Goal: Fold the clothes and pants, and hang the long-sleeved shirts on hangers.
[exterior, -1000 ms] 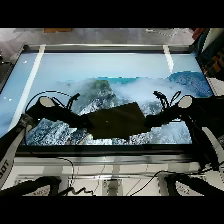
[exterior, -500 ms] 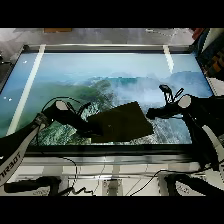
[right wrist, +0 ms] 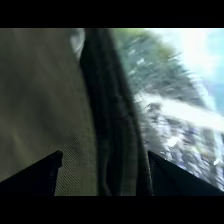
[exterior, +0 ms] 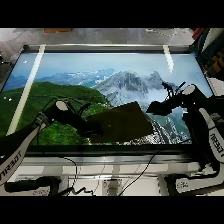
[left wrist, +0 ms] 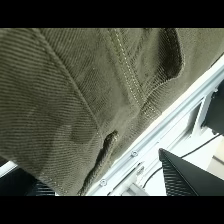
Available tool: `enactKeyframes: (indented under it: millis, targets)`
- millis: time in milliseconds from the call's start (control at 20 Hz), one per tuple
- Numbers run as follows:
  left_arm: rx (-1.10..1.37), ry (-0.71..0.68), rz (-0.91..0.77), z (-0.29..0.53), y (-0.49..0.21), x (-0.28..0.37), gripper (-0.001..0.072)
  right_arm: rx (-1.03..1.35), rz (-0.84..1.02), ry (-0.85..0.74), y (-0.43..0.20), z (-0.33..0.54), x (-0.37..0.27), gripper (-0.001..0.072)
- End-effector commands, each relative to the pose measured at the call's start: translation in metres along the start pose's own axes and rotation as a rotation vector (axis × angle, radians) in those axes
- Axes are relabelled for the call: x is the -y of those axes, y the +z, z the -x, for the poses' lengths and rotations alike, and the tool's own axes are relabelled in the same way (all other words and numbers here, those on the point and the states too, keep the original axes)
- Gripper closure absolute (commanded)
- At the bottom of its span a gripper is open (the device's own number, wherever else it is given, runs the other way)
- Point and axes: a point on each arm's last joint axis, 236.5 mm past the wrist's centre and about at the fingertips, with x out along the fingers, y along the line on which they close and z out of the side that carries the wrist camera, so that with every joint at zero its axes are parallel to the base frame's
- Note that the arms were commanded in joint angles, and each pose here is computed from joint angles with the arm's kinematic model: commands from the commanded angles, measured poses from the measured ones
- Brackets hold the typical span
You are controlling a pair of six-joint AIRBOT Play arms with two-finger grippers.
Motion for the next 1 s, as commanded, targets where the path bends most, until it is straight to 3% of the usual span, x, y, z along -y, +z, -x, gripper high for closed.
enactKeyframes:
  millis: [0, 200, 350, 800, 950]
  targets:
    - [0.003, 0.002, 0.002, 0.0, 0.001, -0.001, 0.0013, -0.031, 0.03, 0.016, 0.004, -0.024, 0.012, 0.0088]
    - [0.022, 0.008, 0.002, 0.0, 0.005, -0.002, 0.0013, 0.012, 0.047, -0.032, 0.018, -0.036, 0.015, 0.0088]
    - [0.047, 0.016, 0.002, 0.0, 0.011, -0.004, 0.0013, -0.03, -0.042, -0.059, 0.01, -0.047, 0.03, 0.0088]
    - [0.047, 0.016, 0.002, 0.0, 0.011, -0.004, 0.0013, -0.312, -0.1, 0.178, -0.046, -0.076, -0.012, 0.009]
    - [0.052, 0.018, 0.002, 0.0, 0.012, -0.005, 0.0013, -0.319, -0.006, 0.195, -0.048, -0.091, -0.022, 0.0103]
